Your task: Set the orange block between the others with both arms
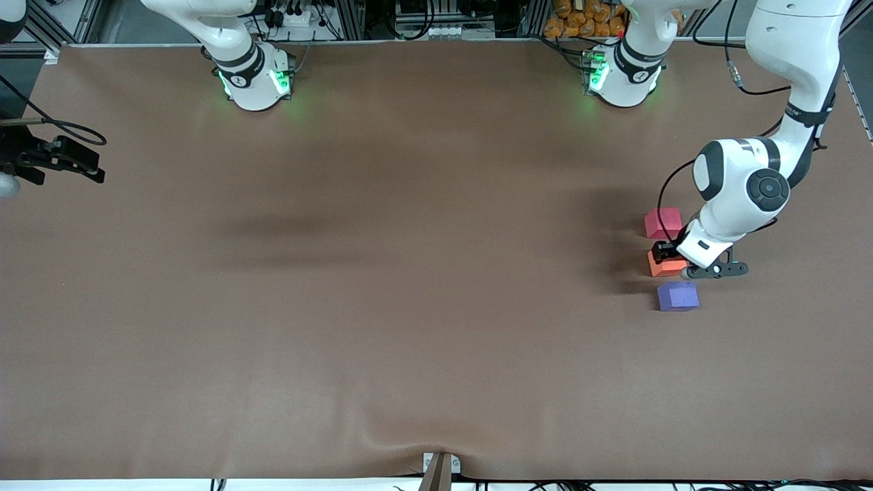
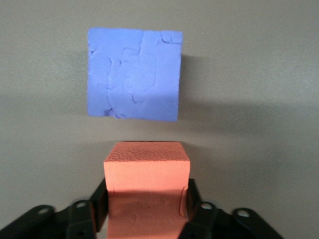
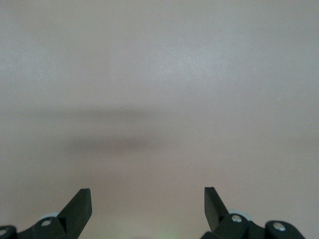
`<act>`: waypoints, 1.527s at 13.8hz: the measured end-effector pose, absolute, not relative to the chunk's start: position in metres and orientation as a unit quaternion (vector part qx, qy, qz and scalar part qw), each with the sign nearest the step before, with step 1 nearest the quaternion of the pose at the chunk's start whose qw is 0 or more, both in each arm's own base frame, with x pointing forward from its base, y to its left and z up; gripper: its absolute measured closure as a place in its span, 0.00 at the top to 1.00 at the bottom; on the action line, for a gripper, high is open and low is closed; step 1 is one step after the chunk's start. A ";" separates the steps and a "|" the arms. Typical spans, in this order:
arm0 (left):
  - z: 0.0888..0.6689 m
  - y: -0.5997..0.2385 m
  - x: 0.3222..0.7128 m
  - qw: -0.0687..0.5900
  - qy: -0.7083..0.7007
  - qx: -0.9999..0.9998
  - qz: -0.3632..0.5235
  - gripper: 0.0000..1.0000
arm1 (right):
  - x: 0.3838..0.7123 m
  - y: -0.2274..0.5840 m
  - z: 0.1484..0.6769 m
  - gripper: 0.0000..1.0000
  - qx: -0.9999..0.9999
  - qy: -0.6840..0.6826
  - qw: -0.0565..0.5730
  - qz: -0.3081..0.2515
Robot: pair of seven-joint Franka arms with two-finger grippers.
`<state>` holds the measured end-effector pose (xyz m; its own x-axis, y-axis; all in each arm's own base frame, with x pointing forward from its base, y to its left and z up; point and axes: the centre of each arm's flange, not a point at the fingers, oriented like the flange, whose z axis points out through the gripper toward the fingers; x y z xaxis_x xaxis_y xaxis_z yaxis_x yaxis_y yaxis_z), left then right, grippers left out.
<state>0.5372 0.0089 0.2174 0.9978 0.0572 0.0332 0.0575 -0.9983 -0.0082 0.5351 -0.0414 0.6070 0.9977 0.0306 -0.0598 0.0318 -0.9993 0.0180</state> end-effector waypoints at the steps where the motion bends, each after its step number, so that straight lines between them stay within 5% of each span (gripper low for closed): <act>1: 0.218 0.009 0.538 0.004 -0.027 -0.999 -0.018 0.81 | 0.535 -0.041 0.607 1.00 0.999 0.016 0.009 -0.030; 3: 0.220 0.010 0.541 0.003 -0.014 -1.000 -0.021 1.00 | 0.535 -0.041 0.607 1.00 0.999 0.016 0.009 -0.030; 8: 0.246 0.023 0.558 0.004 -0.013 -1.000 -0.025 1.00 | 0.535 -0.041 0.607 1.00 0.999 0.016 0.010 -0.030; 15: 0.397 0.025 0.617 0.005 -0.014 -1.000 0.010 1.00 | 0.535 -0.041 0.607 1.00 0.999 0.016 0.010 -0.030; 21: 0.454 0.025 0.639 0.006 -0.014 -0.999 -0.041 1.00 | 0.535 -0.041 0.607 1.00 0.999 0.016 0.009 -0.031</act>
<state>0.6390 0.0248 0.4537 0.9962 0.0276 0.0829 0.0286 -0.9995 -0.0116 0.5349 -0.0405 0.6068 0.9976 0.0321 -0.0616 0.0333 -0.9993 0.0180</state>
